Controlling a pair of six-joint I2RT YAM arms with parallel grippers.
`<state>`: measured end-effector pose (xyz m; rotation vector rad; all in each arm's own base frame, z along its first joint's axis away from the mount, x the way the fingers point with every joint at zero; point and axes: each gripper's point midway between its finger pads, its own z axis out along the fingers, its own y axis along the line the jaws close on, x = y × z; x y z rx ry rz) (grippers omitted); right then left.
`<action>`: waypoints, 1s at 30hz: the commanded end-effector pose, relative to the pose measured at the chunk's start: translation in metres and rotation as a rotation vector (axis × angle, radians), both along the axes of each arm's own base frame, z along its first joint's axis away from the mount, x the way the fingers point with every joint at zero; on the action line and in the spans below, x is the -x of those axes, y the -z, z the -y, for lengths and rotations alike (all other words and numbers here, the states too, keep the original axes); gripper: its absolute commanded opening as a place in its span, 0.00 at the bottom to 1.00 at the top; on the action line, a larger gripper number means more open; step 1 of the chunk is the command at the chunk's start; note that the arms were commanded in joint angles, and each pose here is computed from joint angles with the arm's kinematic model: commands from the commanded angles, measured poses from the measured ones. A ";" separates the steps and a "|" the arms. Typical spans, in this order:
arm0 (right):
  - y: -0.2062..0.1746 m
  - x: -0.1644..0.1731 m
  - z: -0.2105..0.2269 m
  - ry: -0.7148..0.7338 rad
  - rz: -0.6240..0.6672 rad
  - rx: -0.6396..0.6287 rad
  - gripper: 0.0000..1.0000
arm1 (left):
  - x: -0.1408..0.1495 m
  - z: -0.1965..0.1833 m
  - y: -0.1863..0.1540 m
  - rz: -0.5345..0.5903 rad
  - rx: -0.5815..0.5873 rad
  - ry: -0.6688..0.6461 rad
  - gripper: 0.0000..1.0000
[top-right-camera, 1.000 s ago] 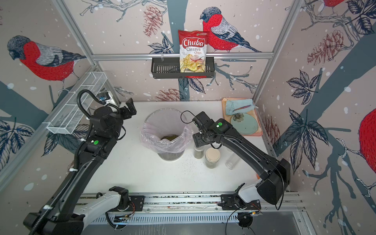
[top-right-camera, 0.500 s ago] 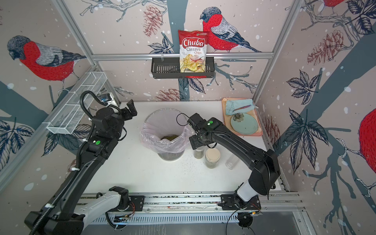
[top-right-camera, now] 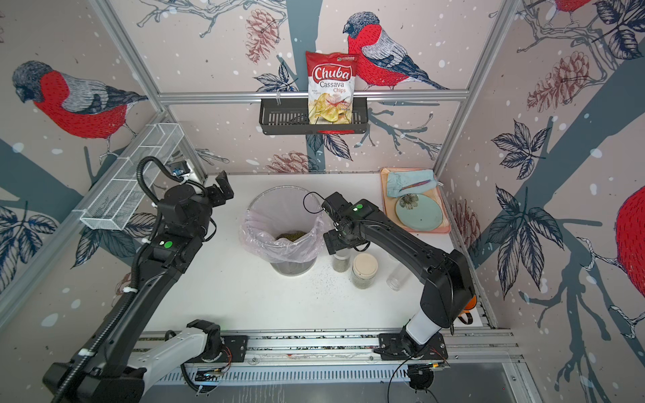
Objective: Empty moldy mung beans from jars
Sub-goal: Pick up the jar from the center of the board.
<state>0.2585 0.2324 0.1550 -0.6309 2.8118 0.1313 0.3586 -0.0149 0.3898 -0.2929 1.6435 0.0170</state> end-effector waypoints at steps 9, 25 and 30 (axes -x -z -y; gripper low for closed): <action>0.015 0.002 0.001 -0.012 -0.022 0.009 0.87 | -0.002 -0.004 -0.009 0.043 0.035 -0.013 0.99; 0.033 -0.002 -0.004 -0.018 -0.040 0.011 0.84 | -0.002 -0.007 -0.007 0.039 0.032 -0.028 0.99; 0.037 0.000 -0.003 -0.020 -0.054 0.013 0.83 | -0.003 -0.008 -0.007 0.040 0.033 -0.031 0.99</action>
